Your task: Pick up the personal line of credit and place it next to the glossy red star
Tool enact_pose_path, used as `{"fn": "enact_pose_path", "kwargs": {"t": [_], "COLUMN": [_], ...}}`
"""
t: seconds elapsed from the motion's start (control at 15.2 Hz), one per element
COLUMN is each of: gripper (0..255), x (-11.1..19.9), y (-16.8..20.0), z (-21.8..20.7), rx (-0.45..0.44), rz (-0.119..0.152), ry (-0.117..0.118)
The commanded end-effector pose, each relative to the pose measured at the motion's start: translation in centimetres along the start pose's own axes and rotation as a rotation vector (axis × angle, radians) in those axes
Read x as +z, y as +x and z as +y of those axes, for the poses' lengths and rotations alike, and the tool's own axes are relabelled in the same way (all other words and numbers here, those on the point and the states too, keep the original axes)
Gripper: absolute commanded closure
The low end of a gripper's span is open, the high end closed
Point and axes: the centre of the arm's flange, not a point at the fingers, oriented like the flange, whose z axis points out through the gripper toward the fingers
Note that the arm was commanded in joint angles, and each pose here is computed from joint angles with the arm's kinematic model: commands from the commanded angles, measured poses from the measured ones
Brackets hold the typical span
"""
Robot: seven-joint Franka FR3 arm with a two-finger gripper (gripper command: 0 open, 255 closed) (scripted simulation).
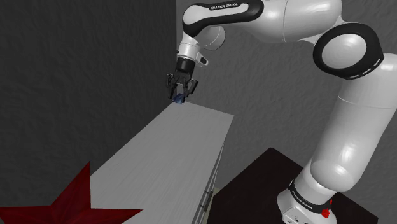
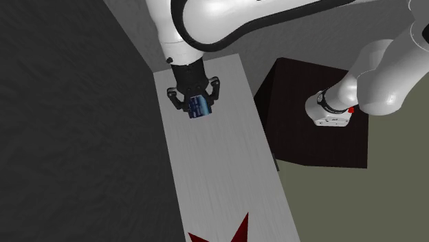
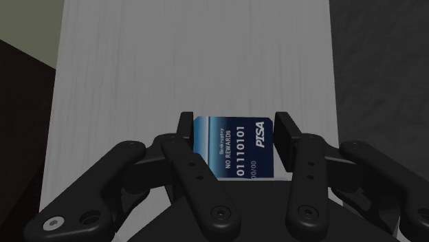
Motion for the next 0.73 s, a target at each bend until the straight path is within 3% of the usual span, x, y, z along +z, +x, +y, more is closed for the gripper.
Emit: {"fn": "enact_pose_path", "kwargs": {"t": [0.0,0.2,0.66], "gripper": [255,255,255], "x": [-1.0,-2.2,2.8], "y": [-0.5,-1.3,-9.0], "z": [-0.1,-0.1,0.1], "rx": [0.000,0.000,0.000], "rz": [0.000,0.000,0.000], "ry": [0.000,0.000,0.000]}}
